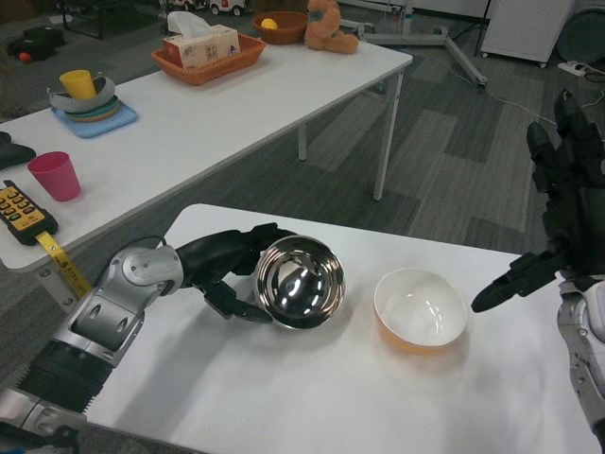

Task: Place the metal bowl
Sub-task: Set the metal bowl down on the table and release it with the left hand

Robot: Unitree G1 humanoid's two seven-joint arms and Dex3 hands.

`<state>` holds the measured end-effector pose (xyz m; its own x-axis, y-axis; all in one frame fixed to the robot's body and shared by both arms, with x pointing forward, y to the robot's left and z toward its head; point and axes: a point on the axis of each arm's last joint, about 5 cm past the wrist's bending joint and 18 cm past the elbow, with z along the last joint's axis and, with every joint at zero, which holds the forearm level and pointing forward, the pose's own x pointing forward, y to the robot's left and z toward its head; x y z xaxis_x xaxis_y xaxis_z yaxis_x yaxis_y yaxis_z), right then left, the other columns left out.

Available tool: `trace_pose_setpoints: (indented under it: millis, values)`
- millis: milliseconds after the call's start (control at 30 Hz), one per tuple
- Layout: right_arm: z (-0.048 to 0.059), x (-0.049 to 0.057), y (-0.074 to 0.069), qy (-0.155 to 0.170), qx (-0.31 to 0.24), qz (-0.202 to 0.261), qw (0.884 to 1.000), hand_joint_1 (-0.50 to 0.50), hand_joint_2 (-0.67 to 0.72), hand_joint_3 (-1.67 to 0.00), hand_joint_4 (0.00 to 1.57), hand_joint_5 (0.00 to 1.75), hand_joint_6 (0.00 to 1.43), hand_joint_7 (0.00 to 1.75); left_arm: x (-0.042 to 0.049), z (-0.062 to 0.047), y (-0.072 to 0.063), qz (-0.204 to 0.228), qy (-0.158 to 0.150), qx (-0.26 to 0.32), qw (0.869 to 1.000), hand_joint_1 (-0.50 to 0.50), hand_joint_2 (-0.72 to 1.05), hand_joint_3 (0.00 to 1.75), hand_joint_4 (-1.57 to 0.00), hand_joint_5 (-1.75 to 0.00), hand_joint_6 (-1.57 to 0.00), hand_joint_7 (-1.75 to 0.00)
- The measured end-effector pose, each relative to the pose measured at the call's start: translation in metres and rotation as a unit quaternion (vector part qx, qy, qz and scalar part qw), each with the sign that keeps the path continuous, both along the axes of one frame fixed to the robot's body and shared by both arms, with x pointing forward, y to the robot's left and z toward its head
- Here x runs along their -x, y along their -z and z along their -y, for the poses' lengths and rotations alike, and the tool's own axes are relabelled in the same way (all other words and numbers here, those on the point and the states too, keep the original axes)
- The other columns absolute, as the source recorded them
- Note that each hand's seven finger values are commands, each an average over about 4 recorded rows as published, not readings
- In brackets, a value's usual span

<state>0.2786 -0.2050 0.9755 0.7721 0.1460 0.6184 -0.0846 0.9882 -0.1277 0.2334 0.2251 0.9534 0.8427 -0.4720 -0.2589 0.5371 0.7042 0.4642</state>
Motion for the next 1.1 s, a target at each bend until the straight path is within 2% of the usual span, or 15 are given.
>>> trace_pose_setpoints:
  millis: [100,233,367,500,867,967,1100]
  values:
    - [0.000,0.001,0.000,0.000,-0.001,0.001,1.000,-0.42,0.41,0.00,0.00,0.00,0.00,0.00,0.0015,-0.004,-0.002,0.010,-0.015,-0.004,1.000,-0.50,1.05,0.70,0.00,0.00,0.00,-0.35]
    - [0.000,0.001,0.000,0.000,-0.002,0.002,1.000,-0.43,0.41,0.00,0.00,0.00,0.00,0.00,0.0041,-0.007,-0.004,0.020,-0.027,-0.005,0.999,-0.50,1.05,0.70,0.00,0.00,0.00,-0.35]
    - [0.000,0.002,-0.001,-0.001,-0.002,0.004,1.000,-0.43,0.41,0.00,0.00,0.00,0.00,0.00,0.0066,-0.009,-0.005,0.023,-0.033,-0.005,0.999,-0.50,1.05,0.59,0.00,0.00,0.00,-0.33]
    - [-0.001,0.002,-0.002,-0.003,-0.002,0.008,1.000,-0.42,0.41,0.00,0.00,0.00,0.00,0.00,0.0087,-0.009,-0.006,0.016,-0.034,0.007,0.999,-0.50,1.05,0.41,0.00,0.00,0.00,-0.24]
    - [-0.002,0.003,-0.002,-0.005,-0.004,0.009,1.000,-0.42,0.41,0.00,0.00,0.00,0.00,0.00,0.0104,-0.011,-0.006,-0.013,-0.050,0.010,0.999,-0.50,1.05,0.17,0.00,0.00,0.00,-0.14]
    - [-0.001,0.004,-0.001,-0.005,-0.004,0.008,1.000,-0.44,0.41,0.00,0.00,0.00,0.00,0.00,0.0114,-0.011,-0.007,-0.022,-0.056,0.007,0.998,-0.50,1.05,0.17,0.00,0.00,0.00,-0.14]
    - [-0.001,0.004,0.000,-0.005,-0.004,0.007,1.000,-0.42,0.41,0.00,0.00,0.00,0.00,0.00,0.0117,-0.011,-0.006,-0.028,-0.058,0.005,0.998,-0.50,1.05,0.17,0.00,0.00,0.00,-0.14]
